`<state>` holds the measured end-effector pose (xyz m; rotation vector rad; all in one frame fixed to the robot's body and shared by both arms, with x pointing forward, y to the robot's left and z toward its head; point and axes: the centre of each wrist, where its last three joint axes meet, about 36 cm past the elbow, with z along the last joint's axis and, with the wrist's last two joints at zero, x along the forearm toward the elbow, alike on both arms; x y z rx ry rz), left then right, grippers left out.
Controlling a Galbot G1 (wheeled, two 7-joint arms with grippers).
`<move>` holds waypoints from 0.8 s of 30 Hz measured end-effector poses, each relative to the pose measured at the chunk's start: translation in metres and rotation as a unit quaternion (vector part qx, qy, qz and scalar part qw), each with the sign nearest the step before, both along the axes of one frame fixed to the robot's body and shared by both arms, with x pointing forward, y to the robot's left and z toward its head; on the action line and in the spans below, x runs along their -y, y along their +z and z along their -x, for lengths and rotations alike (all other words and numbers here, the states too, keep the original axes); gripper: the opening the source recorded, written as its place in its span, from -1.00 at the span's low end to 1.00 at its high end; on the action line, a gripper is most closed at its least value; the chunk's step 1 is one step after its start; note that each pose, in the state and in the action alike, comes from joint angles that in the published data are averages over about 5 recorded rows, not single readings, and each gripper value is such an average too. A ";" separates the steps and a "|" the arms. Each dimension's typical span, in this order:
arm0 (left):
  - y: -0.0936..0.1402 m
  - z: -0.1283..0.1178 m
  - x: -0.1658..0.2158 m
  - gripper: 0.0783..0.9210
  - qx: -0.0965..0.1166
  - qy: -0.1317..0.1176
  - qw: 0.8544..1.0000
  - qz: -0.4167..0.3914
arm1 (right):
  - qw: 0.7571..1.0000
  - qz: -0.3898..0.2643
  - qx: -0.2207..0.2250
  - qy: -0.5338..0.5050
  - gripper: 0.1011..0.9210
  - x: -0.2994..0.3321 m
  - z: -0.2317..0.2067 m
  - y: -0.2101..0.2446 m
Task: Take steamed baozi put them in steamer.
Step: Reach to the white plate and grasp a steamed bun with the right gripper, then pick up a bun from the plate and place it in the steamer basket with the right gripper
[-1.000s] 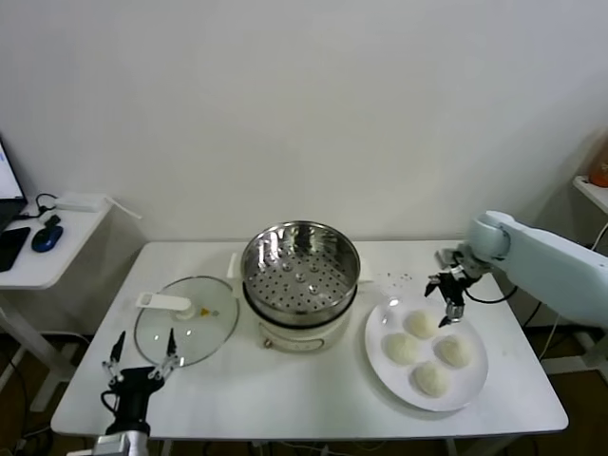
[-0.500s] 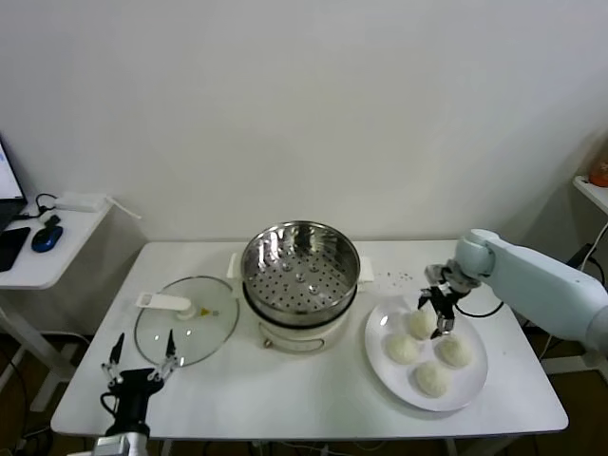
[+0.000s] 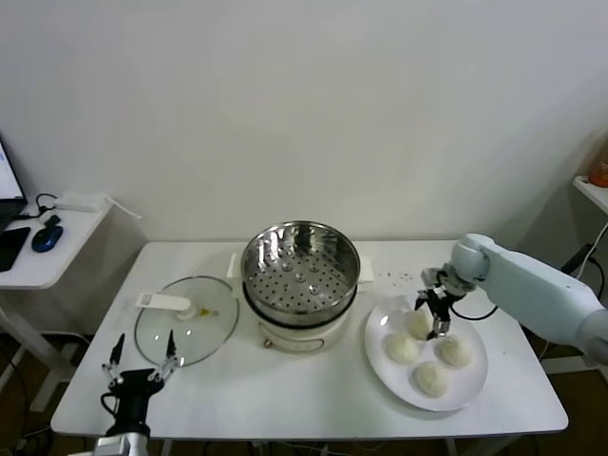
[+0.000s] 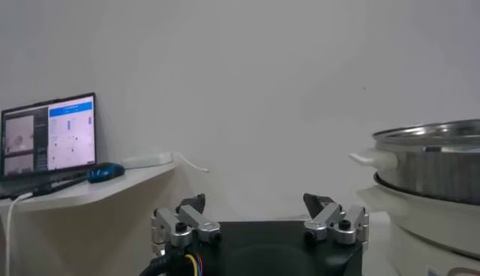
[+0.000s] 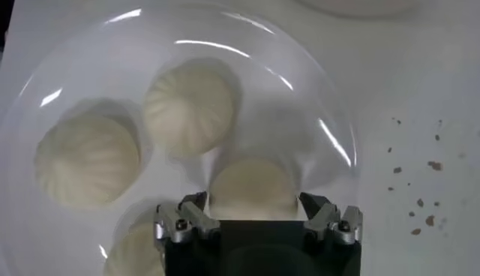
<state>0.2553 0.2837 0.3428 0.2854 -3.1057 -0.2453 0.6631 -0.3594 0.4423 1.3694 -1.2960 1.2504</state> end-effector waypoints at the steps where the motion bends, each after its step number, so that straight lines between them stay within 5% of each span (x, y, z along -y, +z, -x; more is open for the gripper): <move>1: 0.000 0.000 0.000 0.77 0.000 0.000 1.000 0.000 | 1.000 0.000 0.000 0.000 0.53 0.000 0.000 0.000; 24: -0.002 0.002 0.001 0.77 -0.004 -0.001 1.000 0.002 | 0.999 -0.019 0.023 0.015 0.49 0.001 -0.001 0.032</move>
